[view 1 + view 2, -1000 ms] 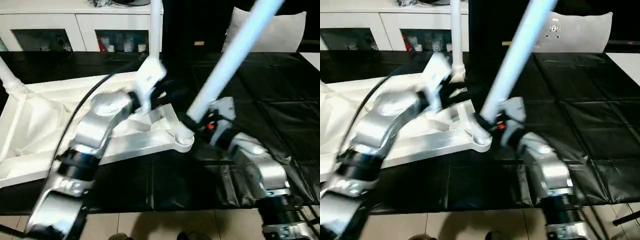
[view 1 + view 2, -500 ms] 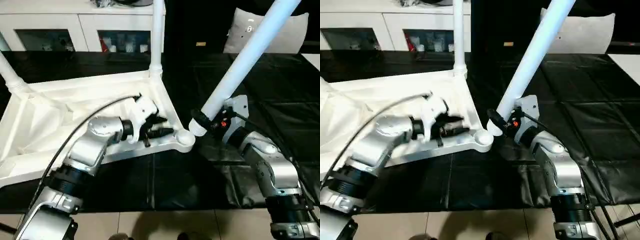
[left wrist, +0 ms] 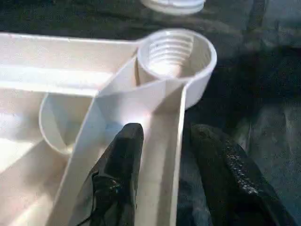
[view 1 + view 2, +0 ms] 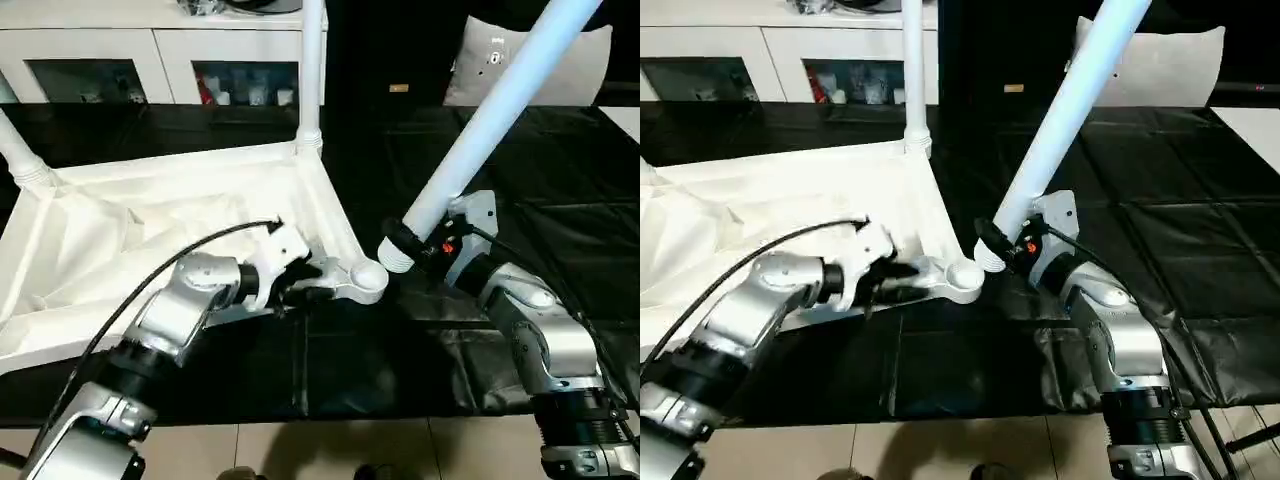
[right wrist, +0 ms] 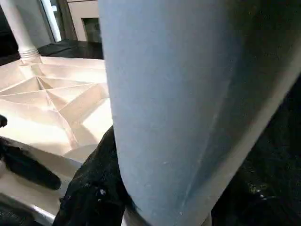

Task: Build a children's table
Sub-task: Insert table leg to table base

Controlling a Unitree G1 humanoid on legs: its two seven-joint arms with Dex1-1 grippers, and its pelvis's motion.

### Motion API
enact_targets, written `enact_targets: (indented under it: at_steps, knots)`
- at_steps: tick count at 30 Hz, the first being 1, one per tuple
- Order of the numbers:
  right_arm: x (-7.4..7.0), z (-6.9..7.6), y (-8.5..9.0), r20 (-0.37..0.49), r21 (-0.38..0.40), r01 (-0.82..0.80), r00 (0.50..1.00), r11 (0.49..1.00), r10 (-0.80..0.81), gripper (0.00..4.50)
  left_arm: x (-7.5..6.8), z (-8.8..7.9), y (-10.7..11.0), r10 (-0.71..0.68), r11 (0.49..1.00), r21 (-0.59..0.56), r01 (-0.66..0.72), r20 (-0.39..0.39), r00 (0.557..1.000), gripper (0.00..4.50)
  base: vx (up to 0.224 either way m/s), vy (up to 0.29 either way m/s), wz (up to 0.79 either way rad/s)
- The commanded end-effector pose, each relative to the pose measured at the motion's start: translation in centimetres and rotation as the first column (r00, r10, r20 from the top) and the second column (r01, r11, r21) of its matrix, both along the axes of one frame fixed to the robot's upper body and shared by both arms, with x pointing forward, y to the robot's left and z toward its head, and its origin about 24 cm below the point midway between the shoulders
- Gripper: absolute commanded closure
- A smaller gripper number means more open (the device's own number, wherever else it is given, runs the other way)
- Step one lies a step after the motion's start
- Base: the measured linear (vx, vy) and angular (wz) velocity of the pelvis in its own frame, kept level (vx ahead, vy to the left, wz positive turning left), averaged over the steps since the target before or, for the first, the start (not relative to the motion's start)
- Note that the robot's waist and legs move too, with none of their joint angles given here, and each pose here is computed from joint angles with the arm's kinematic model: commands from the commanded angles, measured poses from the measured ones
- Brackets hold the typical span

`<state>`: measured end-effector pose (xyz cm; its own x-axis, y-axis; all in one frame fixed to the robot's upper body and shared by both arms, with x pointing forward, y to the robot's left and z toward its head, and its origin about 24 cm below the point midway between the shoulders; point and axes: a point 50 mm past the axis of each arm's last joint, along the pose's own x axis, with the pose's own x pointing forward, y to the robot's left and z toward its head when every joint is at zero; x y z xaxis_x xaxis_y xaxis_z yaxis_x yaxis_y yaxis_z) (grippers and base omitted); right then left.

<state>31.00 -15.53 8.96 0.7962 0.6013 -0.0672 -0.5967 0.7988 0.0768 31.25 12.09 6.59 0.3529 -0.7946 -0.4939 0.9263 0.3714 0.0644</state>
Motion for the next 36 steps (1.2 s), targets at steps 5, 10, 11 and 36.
enact_targets:
  at_steps: [5,10,11,36]
  knots:
    - [0.1,0.1,0.1,0.0,-0.001,-0.008,1.0,1.0,0.008,2.61,0.0,-0.7,0.5,0.0,0.999,0.047,0.0,0.002,1.0,2.52,0.0,0.0,0.0]
    - [0.0,0.1,0.2,-0.003,-0.004,-0.023,1.0,1.0,0.023,2.61,0.1,-0.7,0.6,-0.004,0.999,0.039,0.004,0.002,1.0,2.89,0.0,0.0,0.0]
    - [0.0,0.1,0.2,-0.003,-0.005,-0.025,1.0,1.0,0.025,2.61,0.1,-0.7,0.6,-0.005,0.999,0.038,0.005,0.001,1.0,2.92,0.0,0.0,0.0]
    - [-0.2,0.7,2.3,-0.096,-0.091,-0.307,0.95,0.947,0.299,2.61,-0.5,-1.5,1.0,-0.196,0.968,0.155,0.195,-0.011,0.981,4.5,0.0,0.0,0.0]
